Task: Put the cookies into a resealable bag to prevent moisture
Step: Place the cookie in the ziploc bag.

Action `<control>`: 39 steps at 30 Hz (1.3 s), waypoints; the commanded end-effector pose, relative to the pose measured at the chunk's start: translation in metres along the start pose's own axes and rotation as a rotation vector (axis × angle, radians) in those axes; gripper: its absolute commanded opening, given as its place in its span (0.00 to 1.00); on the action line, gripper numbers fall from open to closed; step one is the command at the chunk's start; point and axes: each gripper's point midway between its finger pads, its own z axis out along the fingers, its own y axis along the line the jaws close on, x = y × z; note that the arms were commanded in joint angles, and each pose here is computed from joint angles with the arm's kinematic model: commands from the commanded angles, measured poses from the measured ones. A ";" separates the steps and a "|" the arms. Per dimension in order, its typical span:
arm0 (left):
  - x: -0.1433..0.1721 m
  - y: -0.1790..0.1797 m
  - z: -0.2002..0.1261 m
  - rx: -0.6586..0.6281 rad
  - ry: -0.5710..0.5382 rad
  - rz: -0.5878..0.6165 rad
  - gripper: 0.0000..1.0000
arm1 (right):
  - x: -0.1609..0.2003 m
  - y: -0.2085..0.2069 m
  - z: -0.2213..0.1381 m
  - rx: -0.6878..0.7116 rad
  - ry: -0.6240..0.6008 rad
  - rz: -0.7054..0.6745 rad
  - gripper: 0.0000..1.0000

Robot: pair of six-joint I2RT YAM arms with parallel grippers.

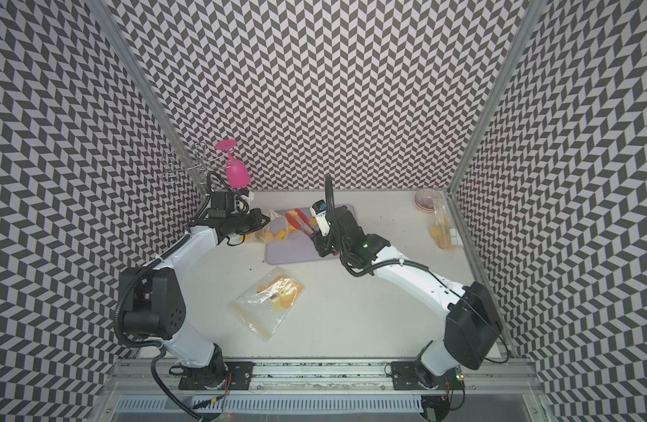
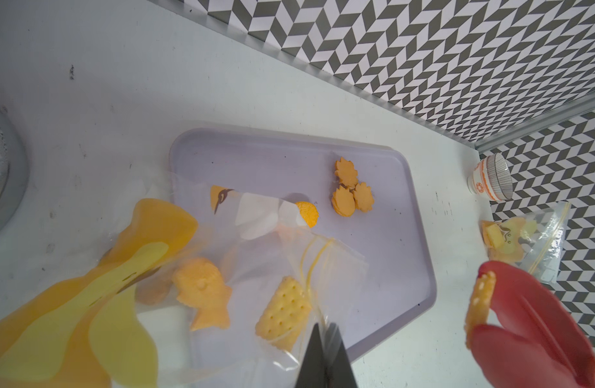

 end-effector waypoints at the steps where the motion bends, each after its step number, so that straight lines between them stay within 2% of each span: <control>1: -0.005 -0.008 0.000 0.024 -0.003 0.023 0.00 | -0.024 0.018 0.005 -0.077 -0.075 -0.040 0.36; 11: -0.005 -0.013 -0.001 0.037 -0.002 0.034 0.00 | -0.001 0.019 0.061 -0.082 0.061 -0.046 0.34; 22: -0.004 -0.014 0.001 0.039 0.004 0.041 0.00 | -0.001 0.027 0.101 -0.116 0.113 -0.042 0.34; 30: -0.004 -0.013 0.001 0.034 0.005 0.039 0.00 | -0.010 0.025 0.091 -0.095 0.087 -0.042 0.55; 33: -0.004 -0.013 0.001 0.033 0.004 0.039 0.00 | -0.015 0.023 0.086 -0.087 0.074 -0.046 0.55; 39: -0.005 -0.011 0.001 0.020 0.001 0.037 0.00 | -0.029 0.027 0.053 -0.097 0.022 -0.033 0.45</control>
